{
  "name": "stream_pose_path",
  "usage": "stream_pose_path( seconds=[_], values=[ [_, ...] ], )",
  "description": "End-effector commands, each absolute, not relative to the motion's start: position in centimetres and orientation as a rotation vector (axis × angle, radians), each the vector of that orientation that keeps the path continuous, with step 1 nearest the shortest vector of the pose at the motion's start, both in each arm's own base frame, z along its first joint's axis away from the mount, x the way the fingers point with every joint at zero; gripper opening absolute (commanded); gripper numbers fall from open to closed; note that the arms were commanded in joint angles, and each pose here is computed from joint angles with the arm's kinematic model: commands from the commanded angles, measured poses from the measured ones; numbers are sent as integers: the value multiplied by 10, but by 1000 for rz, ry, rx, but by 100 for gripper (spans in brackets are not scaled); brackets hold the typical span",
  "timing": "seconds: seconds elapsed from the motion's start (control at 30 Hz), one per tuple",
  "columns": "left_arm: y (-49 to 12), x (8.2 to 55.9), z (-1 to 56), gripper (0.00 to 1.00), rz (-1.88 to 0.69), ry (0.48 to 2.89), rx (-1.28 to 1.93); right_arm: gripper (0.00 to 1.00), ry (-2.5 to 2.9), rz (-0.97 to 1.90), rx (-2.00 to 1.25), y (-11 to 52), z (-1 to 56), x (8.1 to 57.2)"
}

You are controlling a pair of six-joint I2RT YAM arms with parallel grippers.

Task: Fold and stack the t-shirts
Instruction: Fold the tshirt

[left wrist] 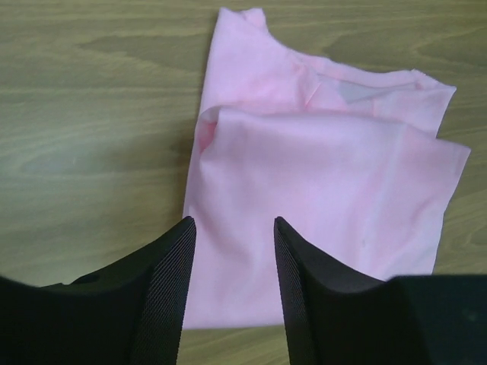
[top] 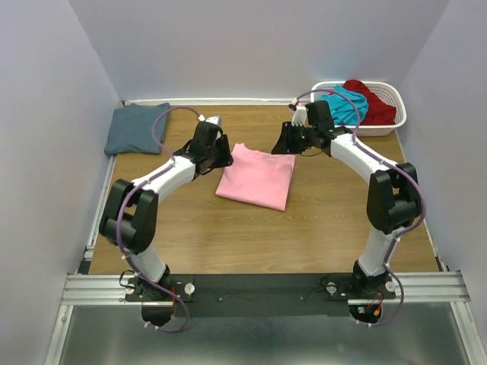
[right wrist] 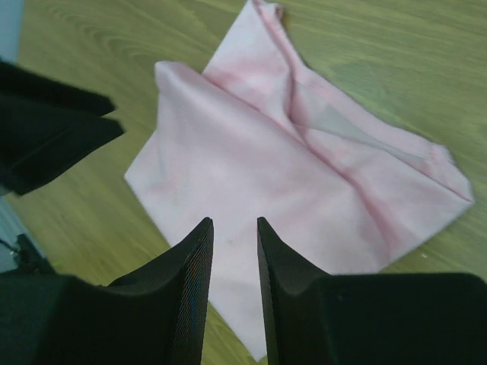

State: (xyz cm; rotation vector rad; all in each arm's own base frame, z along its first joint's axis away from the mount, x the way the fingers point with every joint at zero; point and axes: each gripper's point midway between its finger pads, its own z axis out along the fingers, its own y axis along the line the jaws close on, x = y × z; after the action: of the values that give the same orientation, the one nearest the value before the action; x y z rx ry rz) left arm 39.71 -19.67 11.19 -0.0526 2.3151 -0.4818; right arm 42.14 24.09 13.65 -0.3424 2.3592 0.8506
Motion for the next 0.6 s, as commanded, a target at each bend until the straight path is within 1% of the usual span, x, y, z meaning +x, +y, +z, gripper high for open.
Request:
stream_pose_path(
  seconds=[0.0,0.13,0.17,0.3,0.33,0.47,0.57],
  values=[
    [-223,425,111,48,-542,2306,27,37,2372,1080,-406,262,121,396],
    [-233,447,95,45,-536,2330,43,36,2423,1119,-293,248,84,399],
    [-235,454,86,42,-523,2344,41,36,2420,1135,-251,238,75,403],
    [-236,469,58,41,-477,2393,39,36,2456,1123,-83,205,36,416],
    [-236,471,52,40,-477,2403,38,36,2474,1128,-71,205,30,412],
    [-239,477,21,40,-469,2456,38,36,2465,1117,53,176,9,422],
    [-237,478,13,40,-466,2472,30,36,2463,1138,84,168,5,421]
  ],
)
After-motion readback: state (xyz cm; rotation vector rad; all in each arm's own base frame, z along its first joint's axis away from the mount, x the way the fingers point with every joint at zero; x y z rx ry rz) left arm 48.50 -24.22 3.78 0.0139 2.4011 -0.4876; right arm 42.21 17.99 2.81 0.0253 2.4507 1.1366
